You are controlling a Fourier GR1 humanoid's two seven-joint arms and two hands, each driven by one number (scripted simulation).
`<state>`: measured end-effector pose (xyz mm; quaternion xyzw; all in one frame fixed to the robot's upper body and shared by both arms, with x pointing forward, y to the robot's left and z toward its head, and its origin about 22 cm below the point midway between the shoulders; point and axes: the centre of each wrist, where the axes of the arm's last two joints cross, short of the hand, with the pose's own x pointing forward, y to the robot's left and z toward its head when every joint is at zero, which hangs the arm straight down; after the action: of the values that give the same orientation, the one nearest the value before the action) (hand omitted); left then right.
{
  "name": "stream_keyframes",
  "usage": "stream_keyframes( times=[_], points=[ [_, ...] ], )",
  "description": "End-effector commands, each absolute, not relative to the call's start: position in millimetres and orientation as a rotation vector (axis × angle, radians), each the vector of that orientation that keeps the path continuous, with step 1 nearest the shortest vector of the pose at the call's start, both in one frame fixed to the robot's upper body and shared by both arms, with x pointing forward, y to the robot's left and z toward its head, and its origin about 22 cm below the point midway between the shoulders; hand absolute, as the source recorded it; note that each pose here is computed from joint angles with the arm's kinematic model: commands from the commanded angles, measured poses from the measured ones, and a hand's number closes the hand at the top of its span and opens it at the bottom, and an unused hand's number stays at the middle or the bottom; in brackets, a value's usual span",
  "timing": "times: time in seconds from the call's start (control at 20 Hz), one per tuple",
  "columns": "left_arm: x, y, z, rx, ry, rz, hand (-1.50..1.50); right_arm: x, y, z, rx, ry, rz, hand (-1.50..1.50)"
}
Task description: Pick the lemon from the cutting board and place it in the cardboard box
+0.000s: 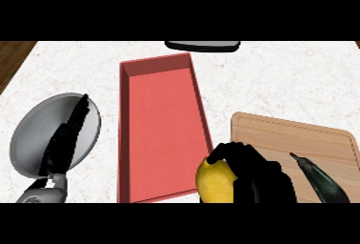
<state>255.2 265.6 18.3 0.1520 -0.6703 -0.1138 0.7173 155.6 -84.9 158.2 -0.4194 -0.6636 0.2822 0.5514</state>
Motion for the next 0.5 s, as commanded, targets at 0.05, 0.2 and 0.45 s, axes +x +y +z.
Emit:
stream_keyframes(
  times=[0.05,0.2,0.45],
  points=[
    [266.5,273.9,18.3,0.337,-1.48,-0.26,0.0,214.2,-55.9,164.8,-0.95,-1.431,0.587,1.5],
    [261.0,269.9,18.8,0.341,-1.506,-0.27,0.0,255.3,-47.3,161.5,-0.961,-1.366,0.585,1.5],
    [260.5,270.6,17.4,0.322,-1.491,-0.27,0.0,301.8,-39.1,149.7,-0.909,-1.246,0.529,-1.5]
  ],
)
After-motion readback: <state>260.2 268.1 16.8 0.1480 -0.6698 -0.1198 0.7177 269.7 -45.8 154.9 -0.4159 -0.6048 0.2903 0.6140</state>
